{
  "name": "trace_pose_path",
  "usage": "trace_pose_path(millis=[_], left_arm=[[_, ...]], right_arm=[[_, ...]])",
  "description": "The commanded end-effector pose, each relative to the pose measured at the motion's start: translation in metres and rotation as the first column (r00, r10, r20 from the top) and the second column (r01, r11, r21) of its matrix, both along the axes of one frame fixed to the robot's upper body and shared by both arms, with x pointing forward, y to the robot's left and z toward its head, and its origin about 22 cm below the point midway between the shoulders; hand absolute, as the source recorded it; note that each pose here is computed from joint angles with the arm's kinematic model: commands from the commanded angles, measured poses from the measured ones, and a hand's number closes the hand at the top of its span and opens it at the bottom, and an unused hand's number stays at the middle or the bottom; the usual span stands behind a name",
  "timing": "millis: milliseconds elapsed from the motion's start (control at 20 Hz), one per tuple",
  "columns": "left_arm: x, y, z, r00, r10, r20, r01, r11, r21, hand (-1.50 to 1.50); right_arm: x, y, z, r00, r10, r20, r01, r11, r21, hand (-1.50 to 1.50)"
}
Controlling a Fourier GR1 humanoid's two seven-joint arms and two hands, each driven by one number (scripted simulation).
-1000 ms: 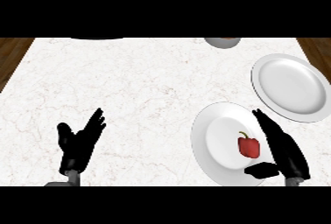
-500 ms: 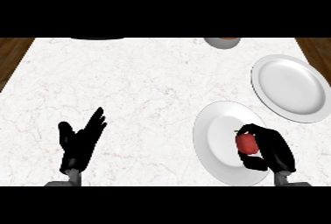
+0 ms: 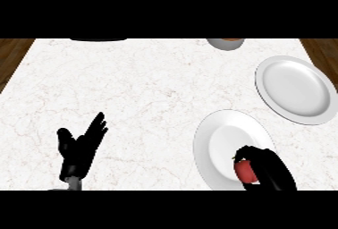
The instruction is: Pick the bell pepper from the plate and place it in the plate
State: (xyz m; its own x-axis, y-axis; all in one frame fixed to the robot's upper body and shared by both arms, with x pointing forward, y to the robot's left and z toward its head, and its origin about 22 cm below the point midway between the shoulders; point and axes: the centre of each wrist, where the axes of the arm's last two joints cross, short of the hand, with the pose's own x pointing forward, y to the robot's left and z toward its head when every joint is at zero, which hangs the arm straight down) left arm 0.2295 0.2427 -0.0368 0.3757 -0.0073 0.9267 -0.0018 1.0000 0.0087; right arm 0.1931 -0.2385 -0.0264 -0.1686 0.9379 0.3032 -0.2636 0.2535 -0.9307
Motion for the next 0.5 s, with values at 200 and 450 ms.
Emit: trace_pose_path(millis=[200, 450], left_arm=[[0.001, -0.004, 0.001, 1.0, 0.016, -0.014, -0.016, 1.0, -0.01, 0.0], [0.001, 0.001, -0.007, 1.0, 0.014, -0.004, -0.014, 1.0, -0.004, 0.0]], right_arm=[[-0.043, 0.017, 0.041, 0.949, 0.087, 0.304, -0.154, 0.967, 0.204, 1.5], [-0.06, 0.012, 0.067, 0.905, -0.091, 0.415, -0.067, 0.934, 0.351, 1.5]])
